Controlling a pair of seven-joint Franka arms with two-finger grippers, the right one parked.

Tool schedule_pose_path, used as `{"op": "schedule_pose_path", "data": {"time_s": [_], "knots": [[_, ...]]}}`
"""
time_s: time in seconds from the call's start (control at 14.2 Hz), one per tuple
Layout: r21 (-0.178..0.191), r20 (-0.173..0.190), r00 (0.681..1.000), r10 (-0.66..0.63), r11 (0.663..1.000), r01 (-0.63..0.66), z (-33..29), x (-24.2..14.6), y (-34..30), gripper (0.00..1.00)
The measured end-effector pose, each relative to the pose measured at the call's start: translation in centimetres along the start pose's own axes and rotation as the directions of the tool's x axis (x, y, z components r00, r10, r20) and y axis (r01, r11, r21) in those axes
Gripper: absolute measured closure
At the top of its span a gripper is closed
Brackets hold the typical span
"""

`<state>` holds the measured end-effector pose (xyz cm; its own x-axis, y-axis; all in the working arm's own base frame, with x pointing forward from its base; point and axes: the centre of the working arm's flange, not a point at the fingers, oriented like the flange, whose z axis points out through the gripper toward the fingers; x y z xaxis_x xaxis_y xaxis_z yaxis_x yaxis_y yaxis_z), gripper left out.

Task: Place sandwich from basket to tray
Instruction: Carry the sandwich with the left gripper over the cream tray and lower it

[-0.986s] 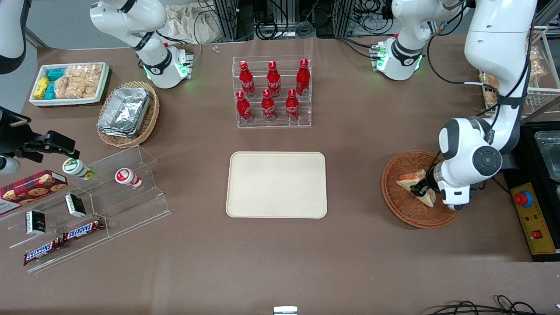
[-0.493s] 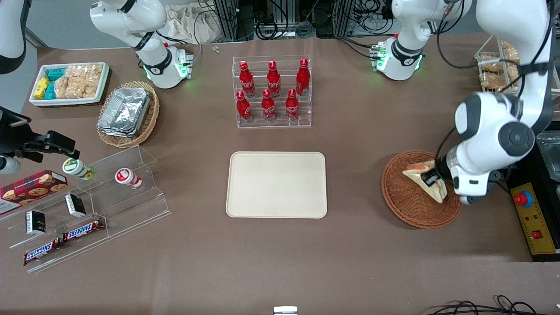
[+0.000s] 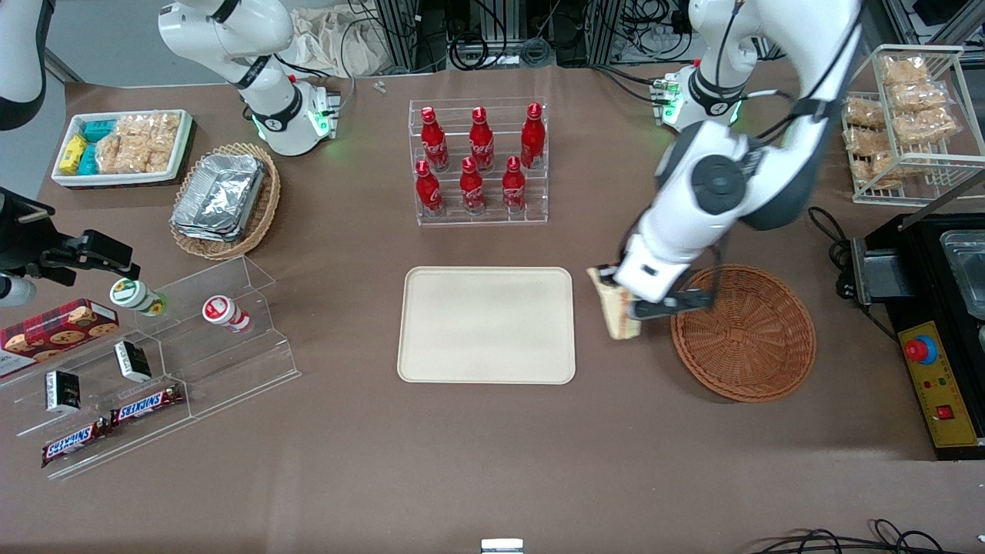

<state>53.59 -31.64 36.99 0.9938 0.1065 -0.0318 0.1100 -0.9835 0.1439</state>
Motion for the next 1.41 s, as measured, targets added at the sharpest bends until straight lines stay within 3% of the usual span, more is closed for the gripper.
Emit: {"op": "schedule_pose_path", "data": {"time_s": [0.21,0.49,0.92,1.13,1.41], "knots": [[-0.016,0.046,0.991,0.122,0.992,-0.122,5.8,-0.8,1.7,0.81],[-0.008,0.058,0.981,0.186,0.982,-0.186,10.9,-0.9,2.1,0.81],[-0.039,0.030,0.982,0.184,0.982,-0.183,12.5,-0.4,2.3,0.85],[-0.049,0.030,0.983,0.180,0.983,-0.178,13.6,-0.3,2.3,0.76],[-0.072,-0.007,0.985,0.173,0.982,-0.174,12.5,1.0,3.0,0.38]]}}
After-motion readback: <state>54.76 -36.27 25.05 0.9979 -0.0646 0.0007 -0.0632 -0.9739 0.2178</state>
